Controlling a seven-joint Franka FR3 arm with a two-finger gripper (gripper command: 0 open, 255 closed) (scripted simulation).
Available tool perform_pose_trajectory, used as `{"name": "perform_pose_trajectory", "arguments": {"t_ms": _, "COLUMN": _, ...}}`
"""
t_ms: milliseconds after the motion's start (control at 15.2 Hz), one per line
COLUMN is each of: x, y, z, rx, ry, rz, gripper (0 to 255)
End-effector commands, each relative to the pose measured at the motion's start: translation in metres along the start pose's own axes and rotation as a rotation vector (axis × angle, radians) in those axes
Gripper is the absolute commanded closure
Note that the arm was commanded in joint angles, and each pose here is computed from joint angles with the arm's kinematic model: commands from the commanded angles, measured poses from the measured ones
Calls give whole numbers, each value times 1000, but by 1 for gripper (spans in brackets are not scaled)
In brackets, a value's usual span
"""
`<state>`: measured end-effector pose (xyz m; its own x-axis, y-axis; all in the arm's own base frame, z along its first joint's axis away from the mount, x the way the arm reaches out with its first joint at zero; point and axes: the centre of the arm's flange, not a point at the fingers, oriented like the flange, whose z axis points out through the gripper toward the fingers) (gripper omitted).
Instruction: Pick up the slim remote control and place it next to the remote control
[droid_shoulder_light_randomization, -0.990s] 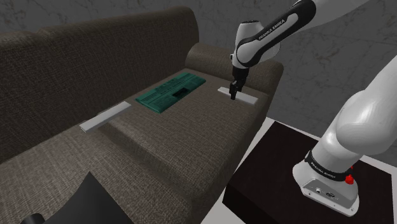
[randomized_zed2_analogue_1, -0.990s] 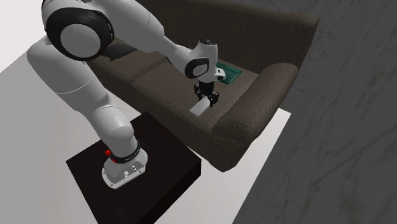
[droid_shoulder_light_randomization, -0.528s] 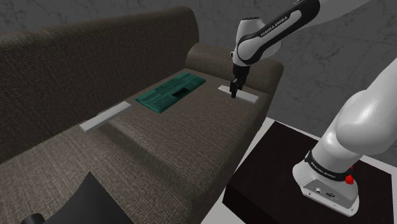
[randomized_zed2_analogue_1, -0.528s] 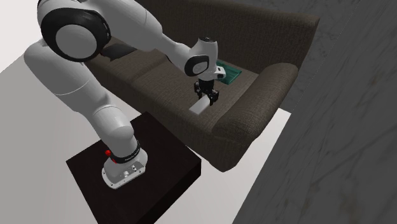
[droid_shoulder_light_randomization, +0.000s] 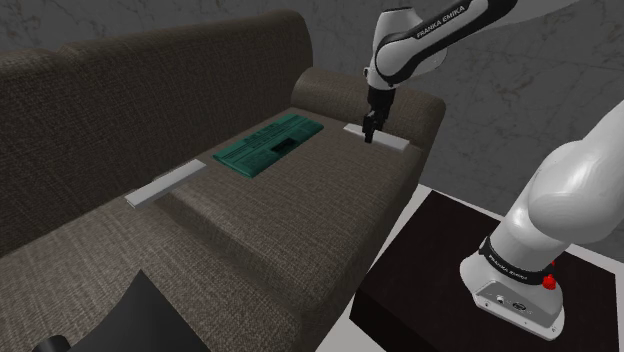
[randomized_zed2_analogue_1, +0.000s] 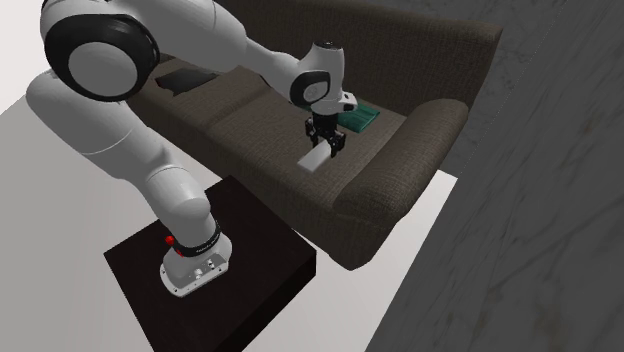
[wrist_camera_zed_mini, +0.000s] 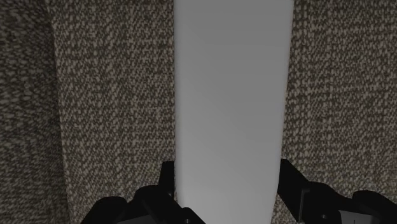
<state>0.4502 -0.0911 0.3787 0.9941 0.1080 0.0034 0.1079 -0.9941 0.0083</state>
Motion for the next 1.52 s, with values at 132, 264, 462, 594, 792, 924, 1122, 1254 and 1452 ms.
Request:
{"name": "perform_pose_trajectory", "arguments": {"t_ms": 132, "x": -1, "y": 0, "z": -23, "rx": 0, "ry": 0, "rz": 0, "gripper": 255}}
{"name": "perform_pose_trajectory", "arguments": {"t_ms": 264, "x": -1, "y": 0, "z": -33, "rx": 0, "ry": 0, "rz": 0, "gripper": 255}}
{"name": "perform_pose_trajectory", "arguments": {"t_ms": 462, "x": 2, "y": -13, "z": -41, "rx": 0, "ry": 0, "rz": 0, "gripper": 255}}
{"name": "perform_pose_trajectory", "arguments": {"t_ms": 594, "x": 9, "y": -39, "z": -42, "rx": 0, "ry": 0, "rz": 0, "gripper": 255}}
{"name": "perform_pose_trajectory", "arguments": {"t_ms": 792, "x": 18, "y": -77, "z": -42, "rx": 0, "ry": 0, "rz": 0, "gripper": 255}}
{"name": "perform_pose_trajectory", "arguments": {"t_ms": 924, "x": 24, "y": -103, "z": -42, "rx": 0, "ry": 0, "rz": 0, "gripper": 255}}
{"name": "perform_pose_trajectory", "arguments": {"t_ms": 1122, "x": 34, "y": -141, "z": -43, "rx": 0, "ry": 0, "rz": 0, "gripper": 255}}
{"name": "perform_pose_trajectory", "arguments": {"t_ms": 1254, "x": 40, "y": -167, "z": -43, "rx": 0, "ry": 0, "rz": 0, "gripper": 255}}
{"name": "perform_pose_trajectory", "arguments": {"t_ms": 1452, "x": 50, "y": -205, "z": -43, "rx": 0, "ry": 0, "rz": 0, "gripper": 255}}
